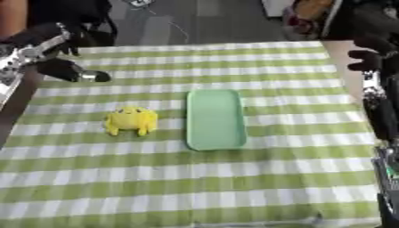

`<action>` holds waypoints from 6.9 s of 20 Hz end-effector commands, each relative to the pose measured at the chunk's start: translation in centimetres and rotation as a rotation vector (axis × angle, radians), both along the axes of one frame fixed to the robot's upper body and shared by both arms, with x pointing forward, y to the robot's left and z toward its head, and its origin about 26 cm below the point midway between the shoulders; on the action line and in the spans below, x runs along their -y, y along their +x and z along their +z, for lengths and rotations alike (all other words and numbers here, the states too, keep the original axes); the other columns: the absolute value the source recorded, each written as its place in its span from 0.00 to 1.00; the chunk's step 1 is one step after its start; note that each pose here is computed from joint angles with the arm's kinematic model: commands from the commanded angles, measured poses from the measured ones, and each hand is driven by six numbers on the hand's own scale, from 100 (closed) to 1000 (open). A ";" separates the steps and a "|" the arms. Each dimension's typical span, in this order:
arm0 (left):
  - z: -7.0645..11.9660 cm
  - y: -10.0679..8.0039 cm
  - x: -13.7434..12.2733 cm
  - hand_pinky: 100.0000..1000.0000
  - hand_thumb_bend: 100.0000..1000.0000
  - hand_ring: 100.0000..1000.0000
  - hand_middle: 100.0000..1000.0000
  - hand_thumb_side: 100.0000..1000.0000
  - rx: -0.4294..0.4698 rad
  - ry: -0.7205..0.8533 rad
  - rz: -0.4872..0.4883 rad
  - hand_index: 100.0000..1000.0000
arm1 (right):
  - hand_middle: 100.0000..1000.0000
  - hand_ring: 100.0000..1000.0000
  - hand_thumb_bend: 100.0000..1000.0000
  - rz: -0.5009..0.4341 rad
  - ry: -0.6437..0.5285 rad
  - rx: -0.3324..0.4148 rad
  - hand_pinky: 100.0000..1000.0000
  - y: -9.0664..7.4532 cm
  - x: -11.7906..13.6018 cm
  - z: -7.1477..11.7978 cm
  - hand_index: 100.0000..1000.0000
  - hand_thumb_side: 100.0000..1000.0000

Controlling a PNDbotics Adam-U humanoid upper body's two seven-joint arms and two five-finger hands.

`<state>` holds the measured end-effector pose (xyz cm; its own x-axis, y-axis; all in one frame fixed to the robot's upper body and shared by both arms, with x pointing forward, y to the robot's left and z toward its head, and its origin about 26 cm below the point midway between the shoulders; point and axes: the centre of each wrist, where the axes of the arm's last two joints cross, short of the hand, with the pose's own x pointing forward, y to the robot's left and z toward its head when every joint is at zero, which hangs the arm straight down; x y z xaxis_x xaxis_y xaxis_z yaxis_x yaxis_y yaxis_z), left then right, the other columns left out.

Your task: Pick up objects on the table and place them in the box.

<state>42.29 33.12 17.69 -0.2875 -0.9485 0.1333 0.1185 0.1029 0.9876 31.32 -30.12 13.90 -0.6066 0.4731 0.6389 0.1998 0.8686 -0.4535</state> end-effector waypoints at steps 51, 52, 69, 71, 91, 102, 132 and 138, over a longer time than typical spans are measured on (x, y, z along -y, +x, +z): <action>-5.4 1.6 5.1 0.53 0.90 0.50 0.67 0.66 -0.255 0.086 -0.217 0.75 | 0.75 0.72 0.00 0.015 -0.017 0.025 0.64 0.1 0.0 0.9 0.86 0.82; -5.5 1.6 5.1 0.53 0.90 0.50 0.67 0.66 -0.258 0.085 -0.218 0.75 | 0.75 0.72 0.00 0.015 -0.016 0.026 0.64 0.1 0.0 0.9 0.86 0.82; -7.3 1.4 5.1 0.49 0.89 0.49 0.65 0.65 -0.301 0.112 -0.208 0.74 | 0.75 0.72 0.00 0.017 -0.015 0.030 0.64 0.1 0.0 1.0 0.86 0.82; -7.5 1.4 5.1 0.48 0.88 0.49 0.64 0.65 -0.303 0.117 -0.206 0.73 | 0.75 0.72 0.00 0.018 -0.015 0.030 0.64 0.1 0.0 1.0 0.86 0.82; -10.3 1.7 5.7 0.00 0.00 0.06 0.31 0.43 -0.275 0.120 -0.136 0.45 | 0.75 0.72 0.00 0.031 -0.013 0.036 0.64 0.1 -0.3 1.2 0.86 0.82; -10.1 1.8 5.8 0.00 0.00 0.00 0.01 0.36 -0.210 0.055 -0.091 0.12 | 0.75 0.72 0.00 0.030 -0.012 0.034 0.64 0.2 -0.3 1.2 0.87 0.82; 5.9 2.2 4.9 0.00 0.00 0.00 0.00 0.36 -0.107 0.187 -0.184 0.10 | 0.75 0.72 0.00 0.013 -0.022 0.017 0.64 0.0 0.2 0.7 0.87 0.82; 6.0 2.2 6.1 0.00 0.00 0.00 0.00 0.36 -0.084 0.147 -0.208 0.10 | 0.75 0.72 0.00 0.014 -0.020 0.019 0.64 0.1 0.1 0.8 0.87 0.82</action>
<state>44.50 27.31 21.63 -0.4596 -0.8870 0.0451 0.2586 -0.0850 0.9622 31.37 -29.92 13.90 -0.6113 0.4626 0.6421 0.1837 0.8721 -0.4535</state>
